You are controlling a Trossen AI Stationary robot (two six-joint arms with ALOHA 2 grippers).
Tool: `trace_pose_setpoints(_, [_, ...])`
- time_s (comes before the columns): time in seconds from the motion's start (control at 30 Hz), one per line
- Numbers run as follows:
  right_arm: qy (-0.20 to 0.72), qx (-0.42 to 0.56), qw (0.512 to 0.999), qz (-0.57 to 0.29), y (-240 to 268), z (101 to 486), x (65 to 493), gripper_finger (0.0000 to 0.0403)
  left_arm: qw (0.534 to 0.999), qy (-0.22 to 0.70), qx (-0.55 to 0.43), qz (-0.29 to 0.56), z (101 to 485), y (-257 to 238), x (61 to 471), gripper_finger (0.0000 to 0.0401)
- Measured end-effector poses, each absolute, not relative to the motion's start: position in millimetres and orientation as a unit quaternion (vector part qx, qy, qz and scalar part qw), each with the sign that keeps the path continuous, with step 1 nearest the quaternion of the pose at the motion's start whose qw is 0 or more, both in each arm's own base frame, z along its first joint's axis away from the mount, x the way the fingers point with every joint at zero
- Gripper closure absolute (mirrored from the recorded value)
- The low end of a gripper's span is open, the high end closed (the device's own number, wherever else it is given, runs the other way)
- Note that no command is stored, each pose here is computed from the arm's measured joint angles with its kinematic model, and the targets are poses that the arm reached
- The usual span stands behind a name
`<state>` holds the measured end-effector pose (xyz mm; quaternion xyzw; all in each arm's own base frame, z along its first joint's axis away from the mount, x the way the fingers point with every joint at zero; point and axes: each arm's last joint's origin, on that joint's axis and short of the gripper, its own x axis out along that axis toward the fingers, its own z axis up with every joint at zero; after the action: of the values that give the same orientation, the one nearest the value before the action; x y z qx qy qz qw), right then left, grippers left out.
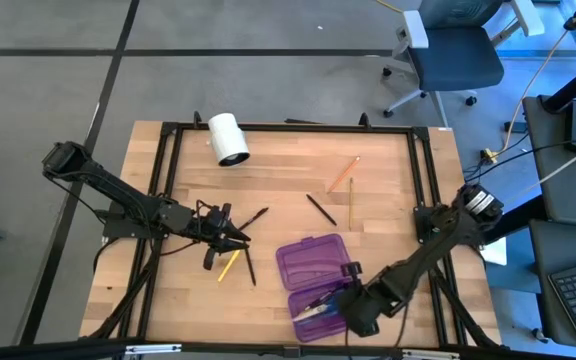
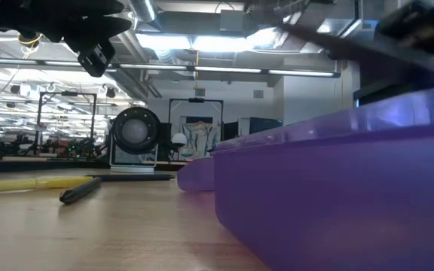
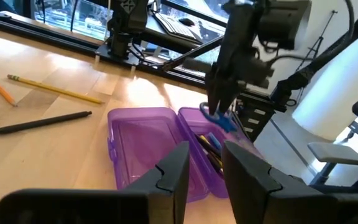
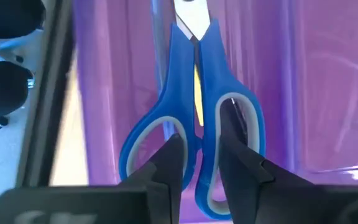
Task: Pick & place school supplies into a supply box
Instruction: Put the blue scissors into the purple supply box, then put the yellow pen into the purple supply box
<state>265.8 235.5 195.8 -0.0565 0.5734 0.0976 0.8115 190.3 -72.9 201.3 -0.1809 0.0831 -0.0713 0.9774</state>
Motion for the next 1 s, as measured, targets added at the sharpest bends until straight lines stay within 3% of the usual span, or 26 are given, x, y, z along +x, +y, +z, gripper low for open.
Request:
trace_pose_setpoints(0.23, [0.607,-0.05,0.787,0.1,238,167,276,0.0312,0.978,0.083,-0.18,-0.071,201,-73,190,0.0311])
trace_pose_setpoints(0.5, [0.61,-0.05,0.784,0.1,238,163,277,0.0309,0.984,0.079,-0.148,-0.064,201,-72,190,0.0284])
trace_pose_setpoints(0.83, [0.623,-0.037,0.779,0.063,232,172,271,0.0201,0.991,0.048,-0.114,-0.058,207,-72,191,0.0241])
trace_pose_setpoints(1.0, [0.595,-0.043,0.802,0.027,227,201,254,0.0178,0.996,0.013,-0.062,-0.063,222,-74,195,0.0237])
